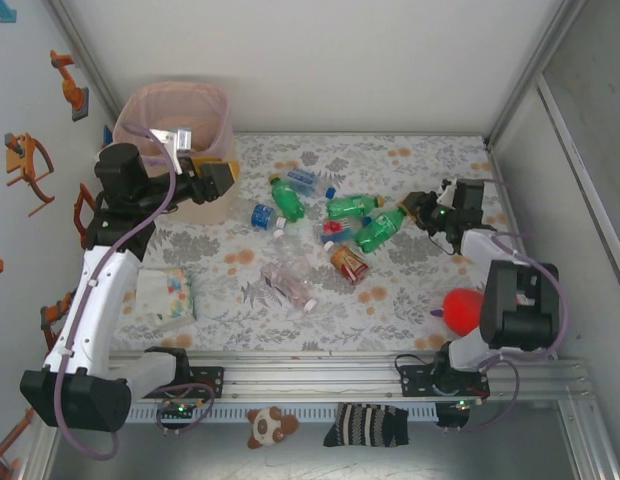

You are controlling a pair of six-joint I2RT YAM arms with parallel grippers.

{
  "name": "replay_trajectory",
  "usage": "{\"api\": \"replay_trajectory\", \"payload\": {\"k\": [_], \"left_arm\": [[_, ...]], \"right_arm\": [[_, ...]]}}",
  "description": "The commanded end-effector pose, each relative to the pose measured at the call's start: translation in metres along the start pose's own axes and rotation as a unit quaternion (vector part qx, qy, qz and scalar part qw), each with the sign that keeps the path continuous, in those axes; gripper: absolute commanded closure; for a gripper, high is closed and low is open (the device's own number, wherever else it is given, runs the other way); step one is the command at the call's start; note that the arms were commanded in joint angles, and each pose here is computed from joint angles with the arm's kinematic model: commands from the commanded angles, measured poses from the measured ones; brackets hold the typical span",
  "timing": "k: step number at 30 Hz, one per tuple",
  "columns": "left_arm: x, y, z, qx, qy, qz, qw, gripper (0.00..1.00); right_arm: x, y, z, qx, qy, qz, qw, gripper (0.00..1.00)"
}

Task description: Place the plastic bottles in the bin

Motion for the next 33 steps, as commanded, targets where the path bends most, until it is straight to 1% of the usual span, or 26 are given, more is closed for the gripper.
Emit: {"api": "replay_trajectory", "payload": {"k": [1, 3, 6, 10, 16, 20, 23, 25, 29, 33], "left_arm": [[-0.010, 0.004, 0.010, 0.000, -0.028, 0.026, 0.999, 0.26], [-0.016, 0.002, 0.018, 0.007, -0.043, 0.033, 0.999, 0.26], [-0.025, 0.001, 0.032, 0.018, -0.065, 0.047, 0.997, 0.26], [-0.043, -0.001, 0.052, 0.023, -0.113, 0.063, 0.991, 0.26], [-0.079, -0.010, 0.088, 0.043, -0.194, 0.086, 0.976, 0.25], [-0.099, -0.020, 0.111, 0.054, -0.231, 0.089, 0.967, 0.22], [-0.119, -0.029, 0.126, 0.066, -0.264, 0.090, 0.958, 0.20], [-0.131, -0.035, 0.135, 0.073, -0.282, 0.090, 0.952, 0.18], [-0.154, -0.047, 0.145, 0.081, -0.322, 0.096, 0.938, 0.14], [-0.171, -0.058, 0.147, 0.090, -0.357, 0.102, 0.924, 0.12]], "right_arm": [[0.034, 0.003, -0.027, -0.018, 0.006, -0.086, 0.996, 0.75], [0.055, -0.001, -0.040, -0.020, 0.023, -0.126, 0.992, 0.76], [0.090, -0.014, -0.056, -0.011, 0.048, -0.199, 0.979, 0.77], [0.132, -0.038, -0.075, 0.006, 0.086, -0.285, 0.955, 0.77], [0.180, -0.071, -0.096, 0.021, 0.147, -0.366, 0.919, 0.77], [0.204, -0.086, -0.108, 0.019, 0.178, -0.406, 0.896, 0.80], [0.221, -0.102, -0.119, 0.015, 0.204, -0.451, 0.869, 0.86], [0.229, -0.109, -0.127, 0.000, 0.215, -0.475, 0.853, 0.89], [0.241, -0.115, -0.140, -0.015, 0.236, -0.490, 0.839, 0.91], [0.249, -0.125, -0.149, -0.003, 0.259, -0.502, 0.825, 0.91]]}}
Point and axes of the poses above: each hand's point on the last joint's axis, 136 mm out from that joint toward the fingers, its own z axis out along the fingers, its own x axis along the line the jaws close on, y = z × x, the point moved 2 cm from there along -z, back along the fingers, and after that the axes turned 8 degrees about z, right-handed, at the moved point
